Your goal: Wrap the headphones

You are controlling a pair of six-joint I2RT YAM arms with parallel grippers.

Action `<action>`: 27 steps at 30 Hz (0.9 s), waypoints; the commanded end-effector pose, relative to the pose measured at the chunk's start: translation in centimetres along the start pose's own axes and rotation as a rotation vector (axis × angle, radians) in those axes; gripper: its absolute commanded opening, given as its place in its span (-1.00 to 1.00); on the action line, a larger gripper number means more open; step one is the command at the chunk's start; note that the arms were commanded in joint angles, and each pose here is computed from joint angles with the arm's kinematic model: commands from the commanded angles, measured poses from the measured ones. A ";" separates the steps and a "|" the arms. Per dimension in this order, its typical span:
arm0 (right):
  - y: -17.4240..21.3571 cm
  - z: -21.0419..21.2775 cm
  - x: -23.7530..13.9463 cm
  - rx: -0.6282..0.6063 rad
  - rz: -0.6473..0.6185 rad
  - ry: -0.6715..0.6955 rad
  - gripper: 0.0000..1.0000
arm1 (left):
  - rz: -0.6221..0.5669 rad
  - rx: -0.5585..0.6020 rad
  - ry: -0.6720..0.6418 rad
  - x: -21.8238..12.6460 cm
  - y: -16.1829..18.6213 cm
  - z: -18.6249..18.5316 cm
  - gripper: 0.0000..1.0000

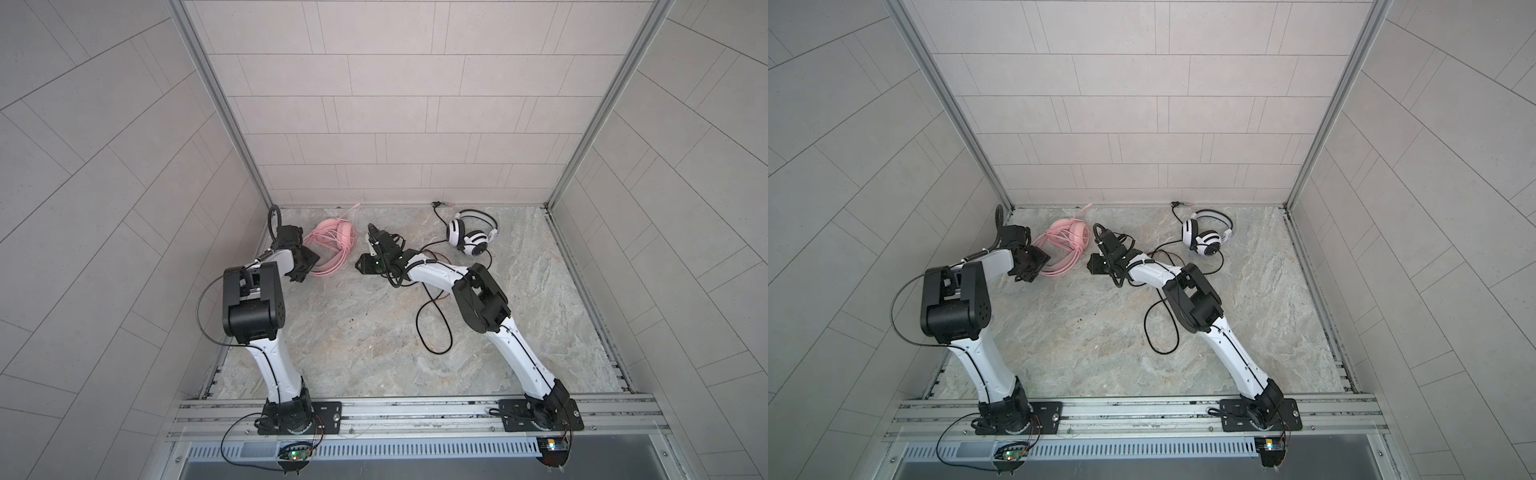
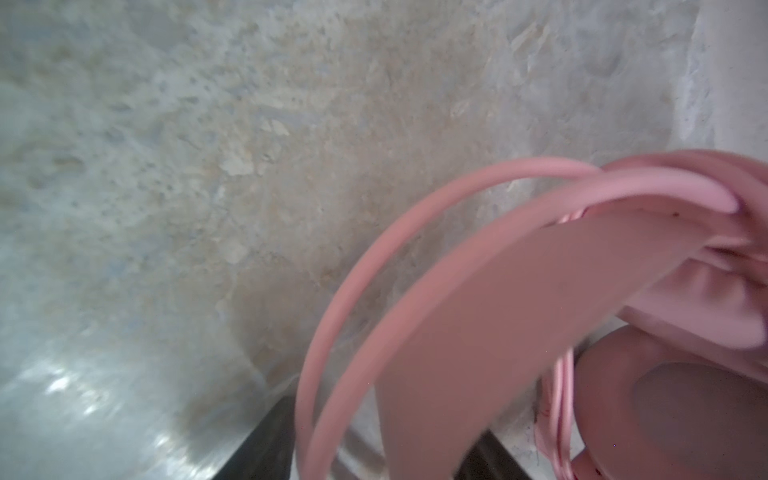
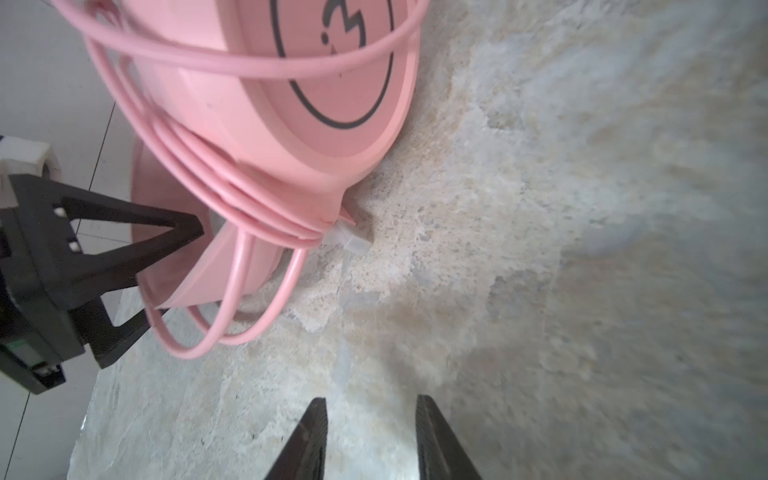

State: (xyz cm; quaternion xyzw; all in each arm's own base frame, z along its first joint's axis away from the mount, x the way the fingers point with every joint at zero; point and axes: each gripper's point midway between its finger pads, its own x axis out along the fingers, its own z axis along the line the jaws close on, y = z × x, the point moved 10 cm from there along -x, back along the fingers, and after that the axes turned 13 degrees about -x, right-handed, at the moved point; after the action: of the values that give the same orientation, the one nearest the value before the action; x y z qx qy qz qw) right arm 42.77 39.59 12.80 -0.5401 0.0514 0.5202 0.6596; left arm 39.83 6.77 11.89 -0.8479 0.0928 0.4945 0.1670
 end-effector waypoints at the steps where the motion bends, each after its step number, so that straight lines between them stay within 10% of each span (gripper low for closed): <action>1: -3.1 1.8 -4.9 -0.055 -0.070 0.009 -0.20 | -0.036 0.053 -0.055 -2.3 -0.2 0.4 0.34; 9: -4.4 -1.4 -14.4 -0.069 -0.132 0.082 -0.19 | -0.147 0.152 0.018 -7.6 -0.4 0.0 0.54; 19: -1.5 -16.7 -27.6 0.141 -0.179 0.397 -0.07 | -0.252 0.319 0.371 -12.8 1.8 0.2 0.51; 27: -2.7 -26.9 -29.9 0.312 -0.040 0.626 -0.01 | -0.232 0.387 0.443 -13.6 2.9 0.2 0.43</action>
State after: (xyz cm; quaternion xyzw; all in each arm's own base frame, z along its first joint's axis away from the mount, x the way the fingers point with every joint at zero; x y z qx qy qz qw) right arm 44.10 0.97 23.22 -0.5638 0.2760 0.2862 0.7239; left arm 31.96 4.49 21.72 -0.8892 0.1131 0.2933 0.3325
